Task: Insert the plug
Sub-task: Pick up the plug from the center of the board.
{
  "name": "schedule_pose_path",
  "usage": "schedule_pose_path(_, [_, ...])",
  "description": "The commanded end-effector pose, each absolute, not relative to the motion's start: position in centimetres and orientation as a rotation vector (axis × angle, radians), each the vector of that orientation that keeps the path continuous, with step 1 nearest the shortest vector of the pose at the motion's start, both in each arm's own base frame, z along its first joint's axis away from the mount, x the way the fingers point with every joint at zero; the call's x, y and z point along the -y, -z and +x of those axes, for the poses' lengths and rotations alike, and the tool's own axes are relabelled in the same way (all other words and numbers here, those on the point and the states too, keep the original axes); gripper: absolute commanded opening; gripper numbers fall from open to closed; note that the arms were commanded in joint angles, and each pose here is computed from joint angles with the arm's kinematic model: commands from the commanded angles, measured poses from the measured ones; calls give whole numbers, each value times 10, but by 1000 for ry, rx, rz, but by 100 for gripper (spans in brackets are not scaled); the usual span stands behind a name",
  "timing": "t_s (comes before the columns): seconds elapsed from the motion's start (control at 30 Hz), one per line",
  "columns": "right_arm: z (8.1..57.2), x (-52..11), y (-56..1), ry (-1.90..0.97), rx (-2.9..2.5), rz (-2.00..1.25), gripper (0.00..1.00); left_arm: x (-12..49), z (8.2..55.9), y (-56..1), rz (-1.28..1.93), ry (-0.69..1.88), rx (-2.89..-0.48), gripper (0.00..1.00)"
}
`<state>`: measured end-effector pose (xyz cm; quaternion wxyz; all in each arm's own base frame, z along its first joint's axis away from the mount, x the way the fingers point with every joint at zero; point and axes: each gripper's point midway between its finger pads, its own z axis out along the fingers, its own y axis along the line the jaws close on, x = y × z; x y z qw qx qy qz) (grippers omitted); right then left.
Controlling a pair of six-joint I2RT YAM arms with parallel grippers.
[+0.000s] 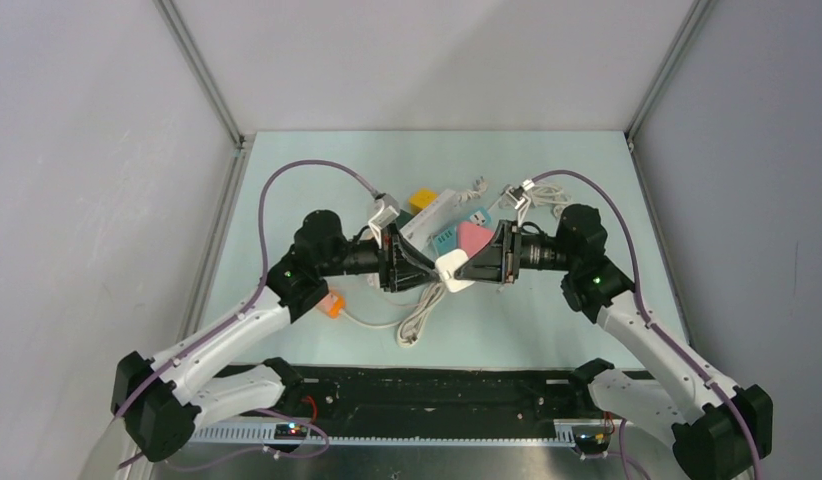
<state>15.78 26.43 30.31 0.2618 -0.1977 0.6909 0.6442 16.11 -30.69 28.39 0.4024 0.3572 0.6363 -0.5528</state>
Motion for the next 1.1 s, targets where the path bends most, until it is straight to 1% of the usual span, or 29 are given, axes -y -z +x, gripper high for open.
schedule_pose_path(0.0, [157, -263, -326, -1659, -1757, -625, 0, 304, 153, -271, 935, 1424, -1676, 51])
schedule_pose_path(0.07, [160, -264, -324, -1648, -1767, -618, 0, 302, 153, -281, 925, 1415, -1648, 63])
schedule_pose_path(0.1, [162, -264, -324, -1640, -1772, -612, 0, 300, 153, -287, 913, 1399, -1627, 65])
schedule_pose_path(0.13, [163, -264, -322, -1631, -1780, -610, 0, 297, 152, -295, 909, 1387, -1599, 71])
schedule_pose_path(0.17, [167, -264, -321, -1614, -1786, -593, 0, 296, 155, -298, 889, 1366, -1593, 74])
schedule_pose_path(0.2, [168, -264, -320, -1601, -1794, -594, 0, 292, 156, -303, 869, 1341, -1575, 75])
schedule_pose_path(0.3, [170, -264, -320, -1594, -1797, -592, 0, 285, 160, -309, 808, 1305, -1571, 82])
schedule_pose_path(0.43, [168, -265, -322, -1604, -1792, -602, 0, 285, 169, -316, 703, 1318, -1606, 84])
schedule_pose_path(0.5, [166, -266, -325, -1625, -1787, -611, 0, 290, 173, -324, 643, 1365, -1605, 85])
schedule_pose_path(0.63, [159, -270, -334, -1674, -1752, -641, 0, 299, 180, -316, 601, 1413, -1657, 85])
schedule_pose_path(0.67, [158, -271, -334, -1683, -1752, -645, 0, 302, 182, -313, 600, 1418, -1671, 84])
schedule_pose_path(0.77, [157, -274, -336, -1695, -1750, -649, 0, 311, 177, -314, 628, 1485, -1682, 78])
schedule_pose_path(0.83, [158, -275, -335, -1701, -1753, -649, 0, 316, 173, -314, 652, 1529, -1690, 70])
schedule_pose_path(0.87, [159, -277, -333, -1701, -1758, -645, 0, 317, 172, -314, 659, 1541, -1693, 63])
schedule_pose_path(0.9, [160, -277, -333, -1700, -1758, -645, 0, 319, 170, -313, 669, 1561, -1700, 59])
schedule_pose_path(0.93, [162, -277, -332, -1696, -1761, -637, 0, 319, 168, -313, 674, 1570, -1703, 52])
schedule_pose_path(0.97, [163, -277, -332, -1693, -1763, -632, 0, 320, 165, -312, 688, 1588, -1705, 50])
schedule_pose_path(1.0, [164, -278, -332, -1689, -1765, -628, 0, 320, 163, -312, 696, 1598, -1705, 44])
schedule_pose_path(1.07, [167, -278, -331, -1679, -1770, -619, 0, 320, 158, -311, 721, 1622, -1704, 38])
